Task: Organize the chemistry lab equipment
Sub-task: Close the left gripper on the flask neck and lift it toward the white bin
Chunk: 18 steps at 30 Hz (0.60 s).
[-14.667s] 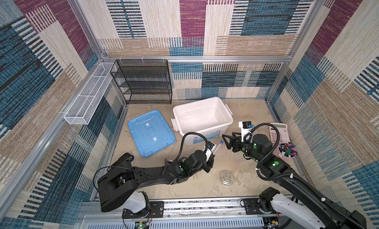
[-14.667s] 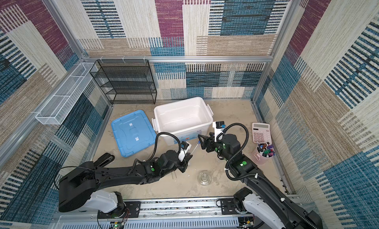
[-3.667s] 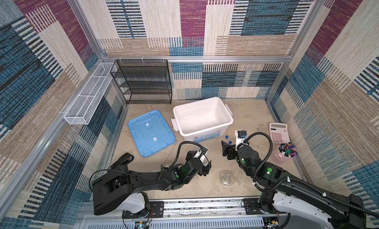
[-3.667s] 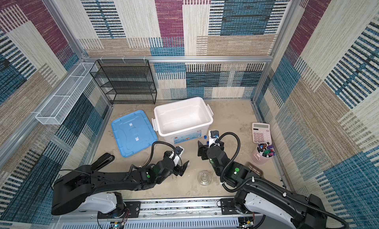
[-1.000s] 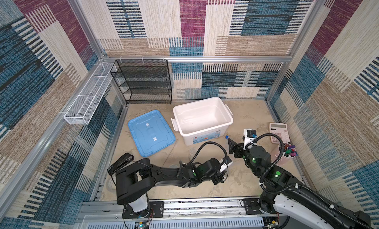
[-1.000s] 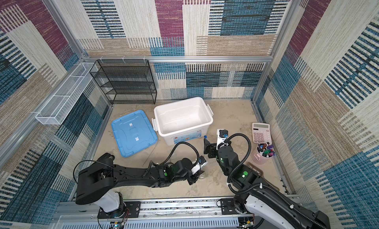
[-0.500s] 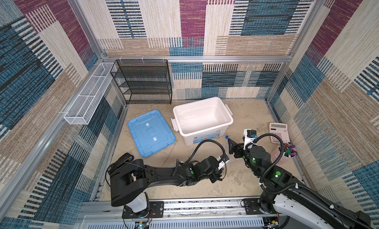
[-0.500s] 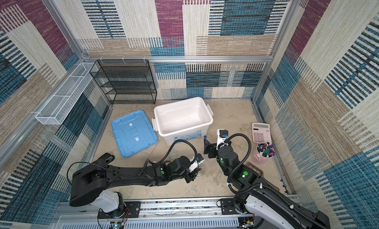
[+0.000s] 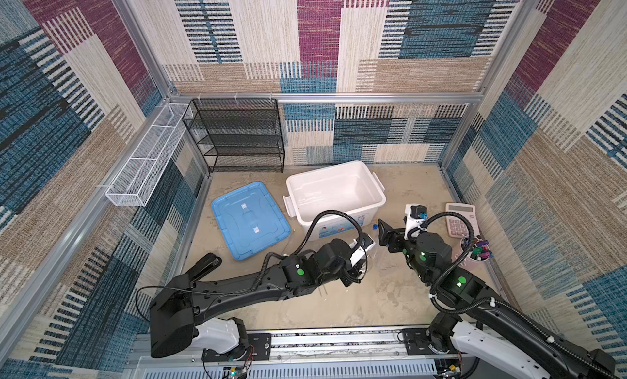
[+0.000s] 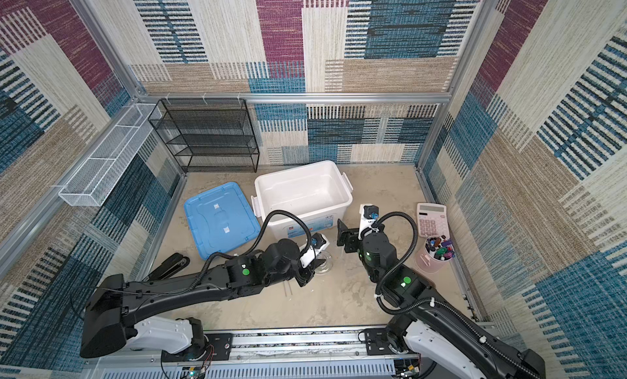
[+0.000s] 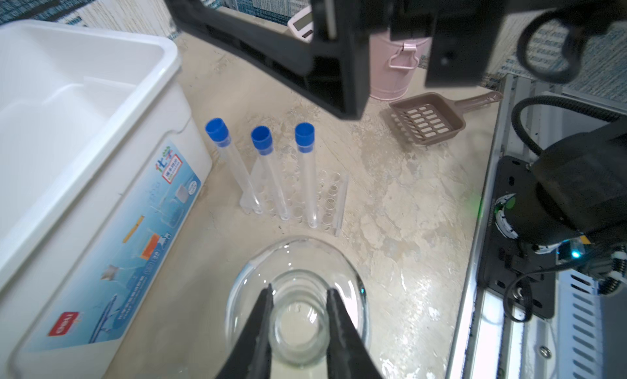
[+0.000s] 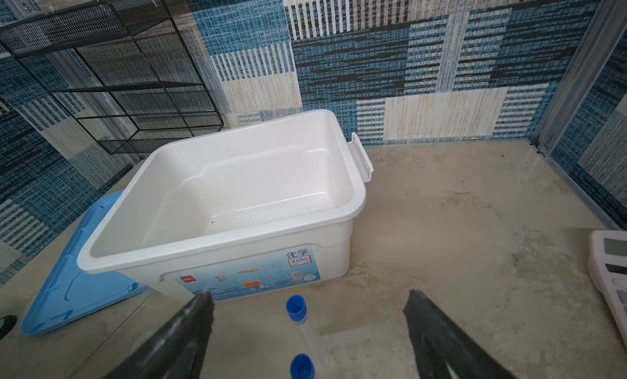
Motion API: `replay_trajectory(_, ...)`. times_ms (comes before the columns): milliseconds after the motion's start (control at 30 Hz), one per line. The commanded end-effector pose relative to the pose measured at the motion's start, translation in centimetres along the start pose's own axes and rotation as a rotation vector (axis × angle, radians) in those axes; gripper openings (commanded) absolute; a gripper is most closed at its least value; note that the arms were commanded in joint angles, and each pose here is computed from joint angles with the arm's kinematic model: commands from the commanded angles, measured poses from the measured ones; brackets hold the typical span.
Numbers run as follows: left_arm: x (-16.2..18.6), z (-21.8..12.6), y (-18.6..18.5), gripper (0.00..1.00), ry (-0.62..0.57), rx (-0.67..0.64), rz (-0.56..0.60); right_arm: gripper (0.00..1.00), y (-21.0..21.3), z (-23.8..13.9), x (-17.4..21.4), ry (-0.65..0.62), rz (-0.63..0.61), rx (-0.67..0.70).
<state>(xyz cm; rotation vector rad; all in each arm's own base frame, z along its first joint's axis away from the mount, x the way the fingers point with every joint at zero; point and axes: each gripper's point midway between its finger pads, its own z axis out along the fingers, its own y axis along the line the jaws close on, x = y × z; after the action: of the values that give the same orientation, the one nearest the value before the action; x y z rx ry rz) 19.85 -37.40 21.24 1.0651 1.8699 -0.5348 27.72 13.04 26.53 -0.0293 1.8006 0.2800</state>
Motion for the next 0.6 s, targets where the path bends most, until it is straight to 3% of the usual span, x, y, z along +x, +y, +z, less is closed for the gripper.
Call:
replay_trajectory(0, -0.5, -1.0, 1.6, 0.19, 0.024, -0.043, 0.021, 0.90, 0.5, 0.4, -1.7, -0.030, -0.008, -0.028)
replay_trajectory(567, -6.2, -3.8, 11.8, 0.19, -0.047, -0.194, -0.104, 0.90, 1.9, 7.2, -6.1, -0.004, -0.062, -0.140)
